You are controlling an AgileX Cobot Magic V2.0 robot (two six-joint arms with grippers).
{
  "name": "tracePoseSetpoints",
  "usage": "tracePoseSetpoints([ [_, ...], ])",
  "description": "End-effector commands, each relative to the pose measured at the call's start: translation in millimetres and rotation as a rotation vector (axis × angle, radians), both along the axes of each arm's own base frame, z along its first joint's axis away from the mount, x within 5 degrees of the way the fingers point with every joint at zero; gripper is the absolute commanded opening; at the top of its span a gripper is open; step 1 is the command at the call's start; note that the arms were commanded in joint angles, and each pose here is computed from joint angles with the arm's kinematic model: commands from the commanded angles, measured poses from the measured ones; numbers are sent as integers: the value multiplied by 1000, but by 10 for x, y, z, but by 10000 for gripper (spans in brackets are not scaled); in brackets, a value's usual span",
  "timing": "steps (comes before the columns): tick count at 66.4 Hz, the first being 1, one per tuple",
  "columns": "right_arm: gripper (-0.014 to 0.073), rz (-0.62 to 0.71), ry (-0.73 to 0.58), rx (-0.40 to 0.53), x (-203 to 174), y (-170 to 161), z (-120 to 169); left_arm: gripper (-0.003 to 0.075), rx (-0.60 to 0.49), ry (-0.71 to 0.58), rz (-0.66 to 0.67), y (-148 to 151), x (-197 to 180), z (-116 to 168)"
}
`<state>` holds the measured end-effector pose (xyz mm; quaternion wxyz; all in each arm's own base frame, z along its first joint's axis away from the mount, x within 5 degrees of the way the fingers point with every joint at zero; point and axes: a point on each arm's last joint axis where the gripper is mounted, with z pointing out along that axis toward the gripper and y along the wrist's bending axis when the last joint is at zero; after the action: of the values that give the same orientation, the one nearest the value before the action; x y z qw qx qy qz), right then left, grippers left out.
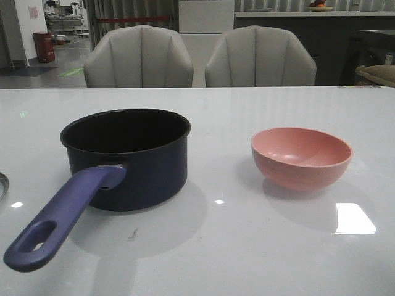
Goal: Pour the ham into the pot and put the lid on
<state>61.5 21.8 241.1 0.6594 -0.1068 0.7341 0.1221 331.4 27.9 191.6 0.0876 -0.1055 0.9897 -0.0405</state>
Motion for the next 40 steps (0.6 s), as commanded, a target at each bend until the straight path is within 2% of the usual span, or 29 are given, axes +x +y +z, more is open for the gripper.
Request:
tracePoseSetpoints([
  [1, 167, -10, -93, 18, 4, -10, 159, 697, 5, -48, 7, 10, 33, 154],
  [7, 167, -10, -93, 18, 4, -10, 159, 685, 8, -56, 6, 13, 41, 160],
  [11, 167, -10, -93, 18, 4, -10, 159, 647, 11, -60, 4, 16, 49, 171],
  [27, 167, -10, -93, 18, 4, -10, 159, 393, 14, -59, 2, 18, 51, 174],
  [40, 167, -10, -93, 18, 4, -10, 159, 328, 14, -59, 2, 18, 51, 174],
])
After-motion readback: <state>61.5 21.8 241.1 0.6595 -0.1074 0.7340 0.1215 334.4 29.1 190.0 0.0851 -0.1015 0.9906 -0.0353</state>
